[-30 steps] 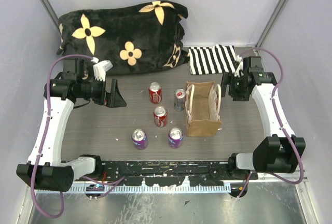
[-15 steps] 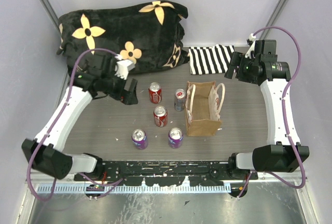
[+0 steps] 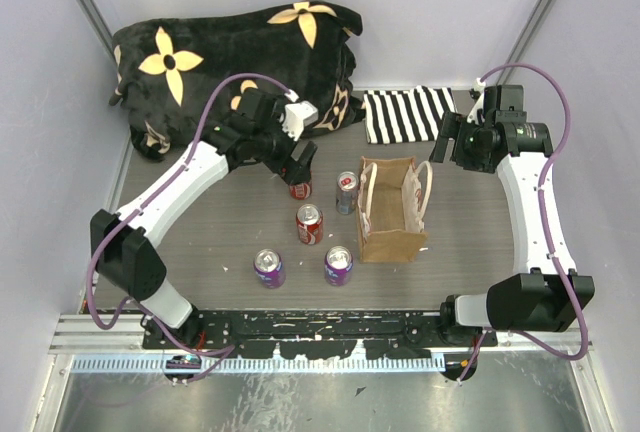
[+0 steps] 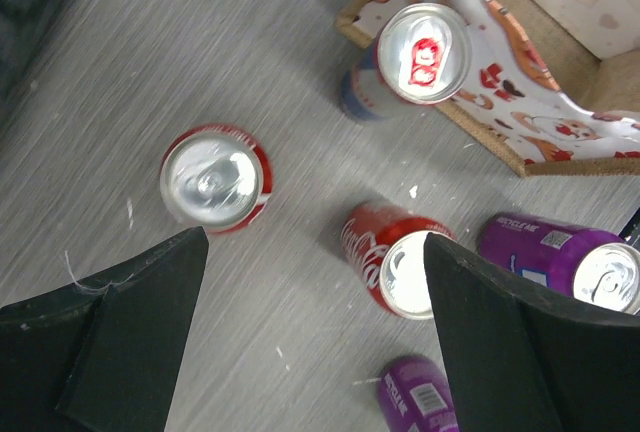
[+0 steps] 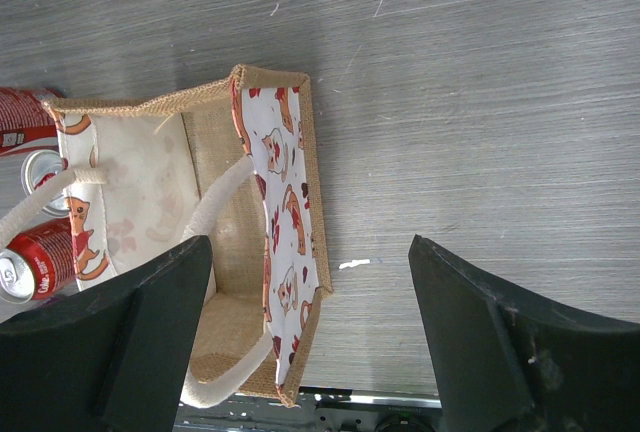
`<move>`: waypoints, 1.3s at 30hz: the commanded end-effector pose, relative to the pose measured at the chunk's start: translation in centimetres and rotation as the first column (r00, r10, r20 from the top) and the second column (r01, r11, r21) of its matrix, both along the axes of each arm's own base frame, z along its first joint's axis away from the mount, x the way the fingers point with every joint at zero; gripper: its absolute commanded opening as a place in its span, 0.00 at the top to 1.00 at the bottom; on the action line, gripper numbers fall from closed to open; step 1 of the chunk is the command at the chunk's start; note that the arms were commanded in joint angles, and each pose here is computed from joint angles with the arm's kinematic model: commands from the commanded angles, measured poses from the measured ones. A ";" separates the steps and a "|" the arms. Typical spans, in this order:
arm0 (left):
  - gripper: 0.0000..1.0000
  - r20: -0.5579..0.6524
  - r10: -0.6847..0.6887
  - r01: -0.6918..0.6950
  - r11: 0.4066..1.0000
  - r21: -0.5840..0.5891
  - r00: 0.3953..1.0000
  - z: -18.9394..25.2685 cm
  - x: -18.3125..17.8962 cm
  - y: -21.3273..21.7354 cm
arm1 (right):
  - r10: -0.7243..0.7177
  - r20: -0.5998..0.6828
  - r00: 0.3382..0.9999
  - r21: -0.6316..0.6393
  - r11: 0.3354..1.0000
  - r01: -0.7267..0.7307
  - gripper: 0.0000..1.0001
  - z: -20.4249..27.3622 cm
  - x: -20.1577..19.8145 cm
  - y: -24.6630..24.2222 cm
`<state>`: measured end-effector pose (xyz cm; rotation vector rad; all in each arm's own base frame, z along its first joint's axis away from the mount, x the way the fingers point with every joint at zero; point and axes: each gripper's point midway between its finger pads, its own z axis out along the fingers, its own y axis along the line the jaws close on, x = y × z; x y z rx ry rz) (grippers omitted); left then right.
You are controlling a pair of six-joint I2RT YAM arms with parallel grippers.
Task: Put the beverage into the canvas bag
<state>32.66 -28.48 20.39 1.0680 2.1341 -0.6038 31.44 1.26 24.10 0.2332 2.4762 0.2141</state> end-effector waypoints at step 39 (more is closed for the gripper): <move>0.01 0.086 -0.247 0.248 0.969 0.010 0.965 -7.1 1.4 -10.5 | -0.030 0.022 0.999 0.010 1.000 0.030 0.14 0.6 -0.8 -0.9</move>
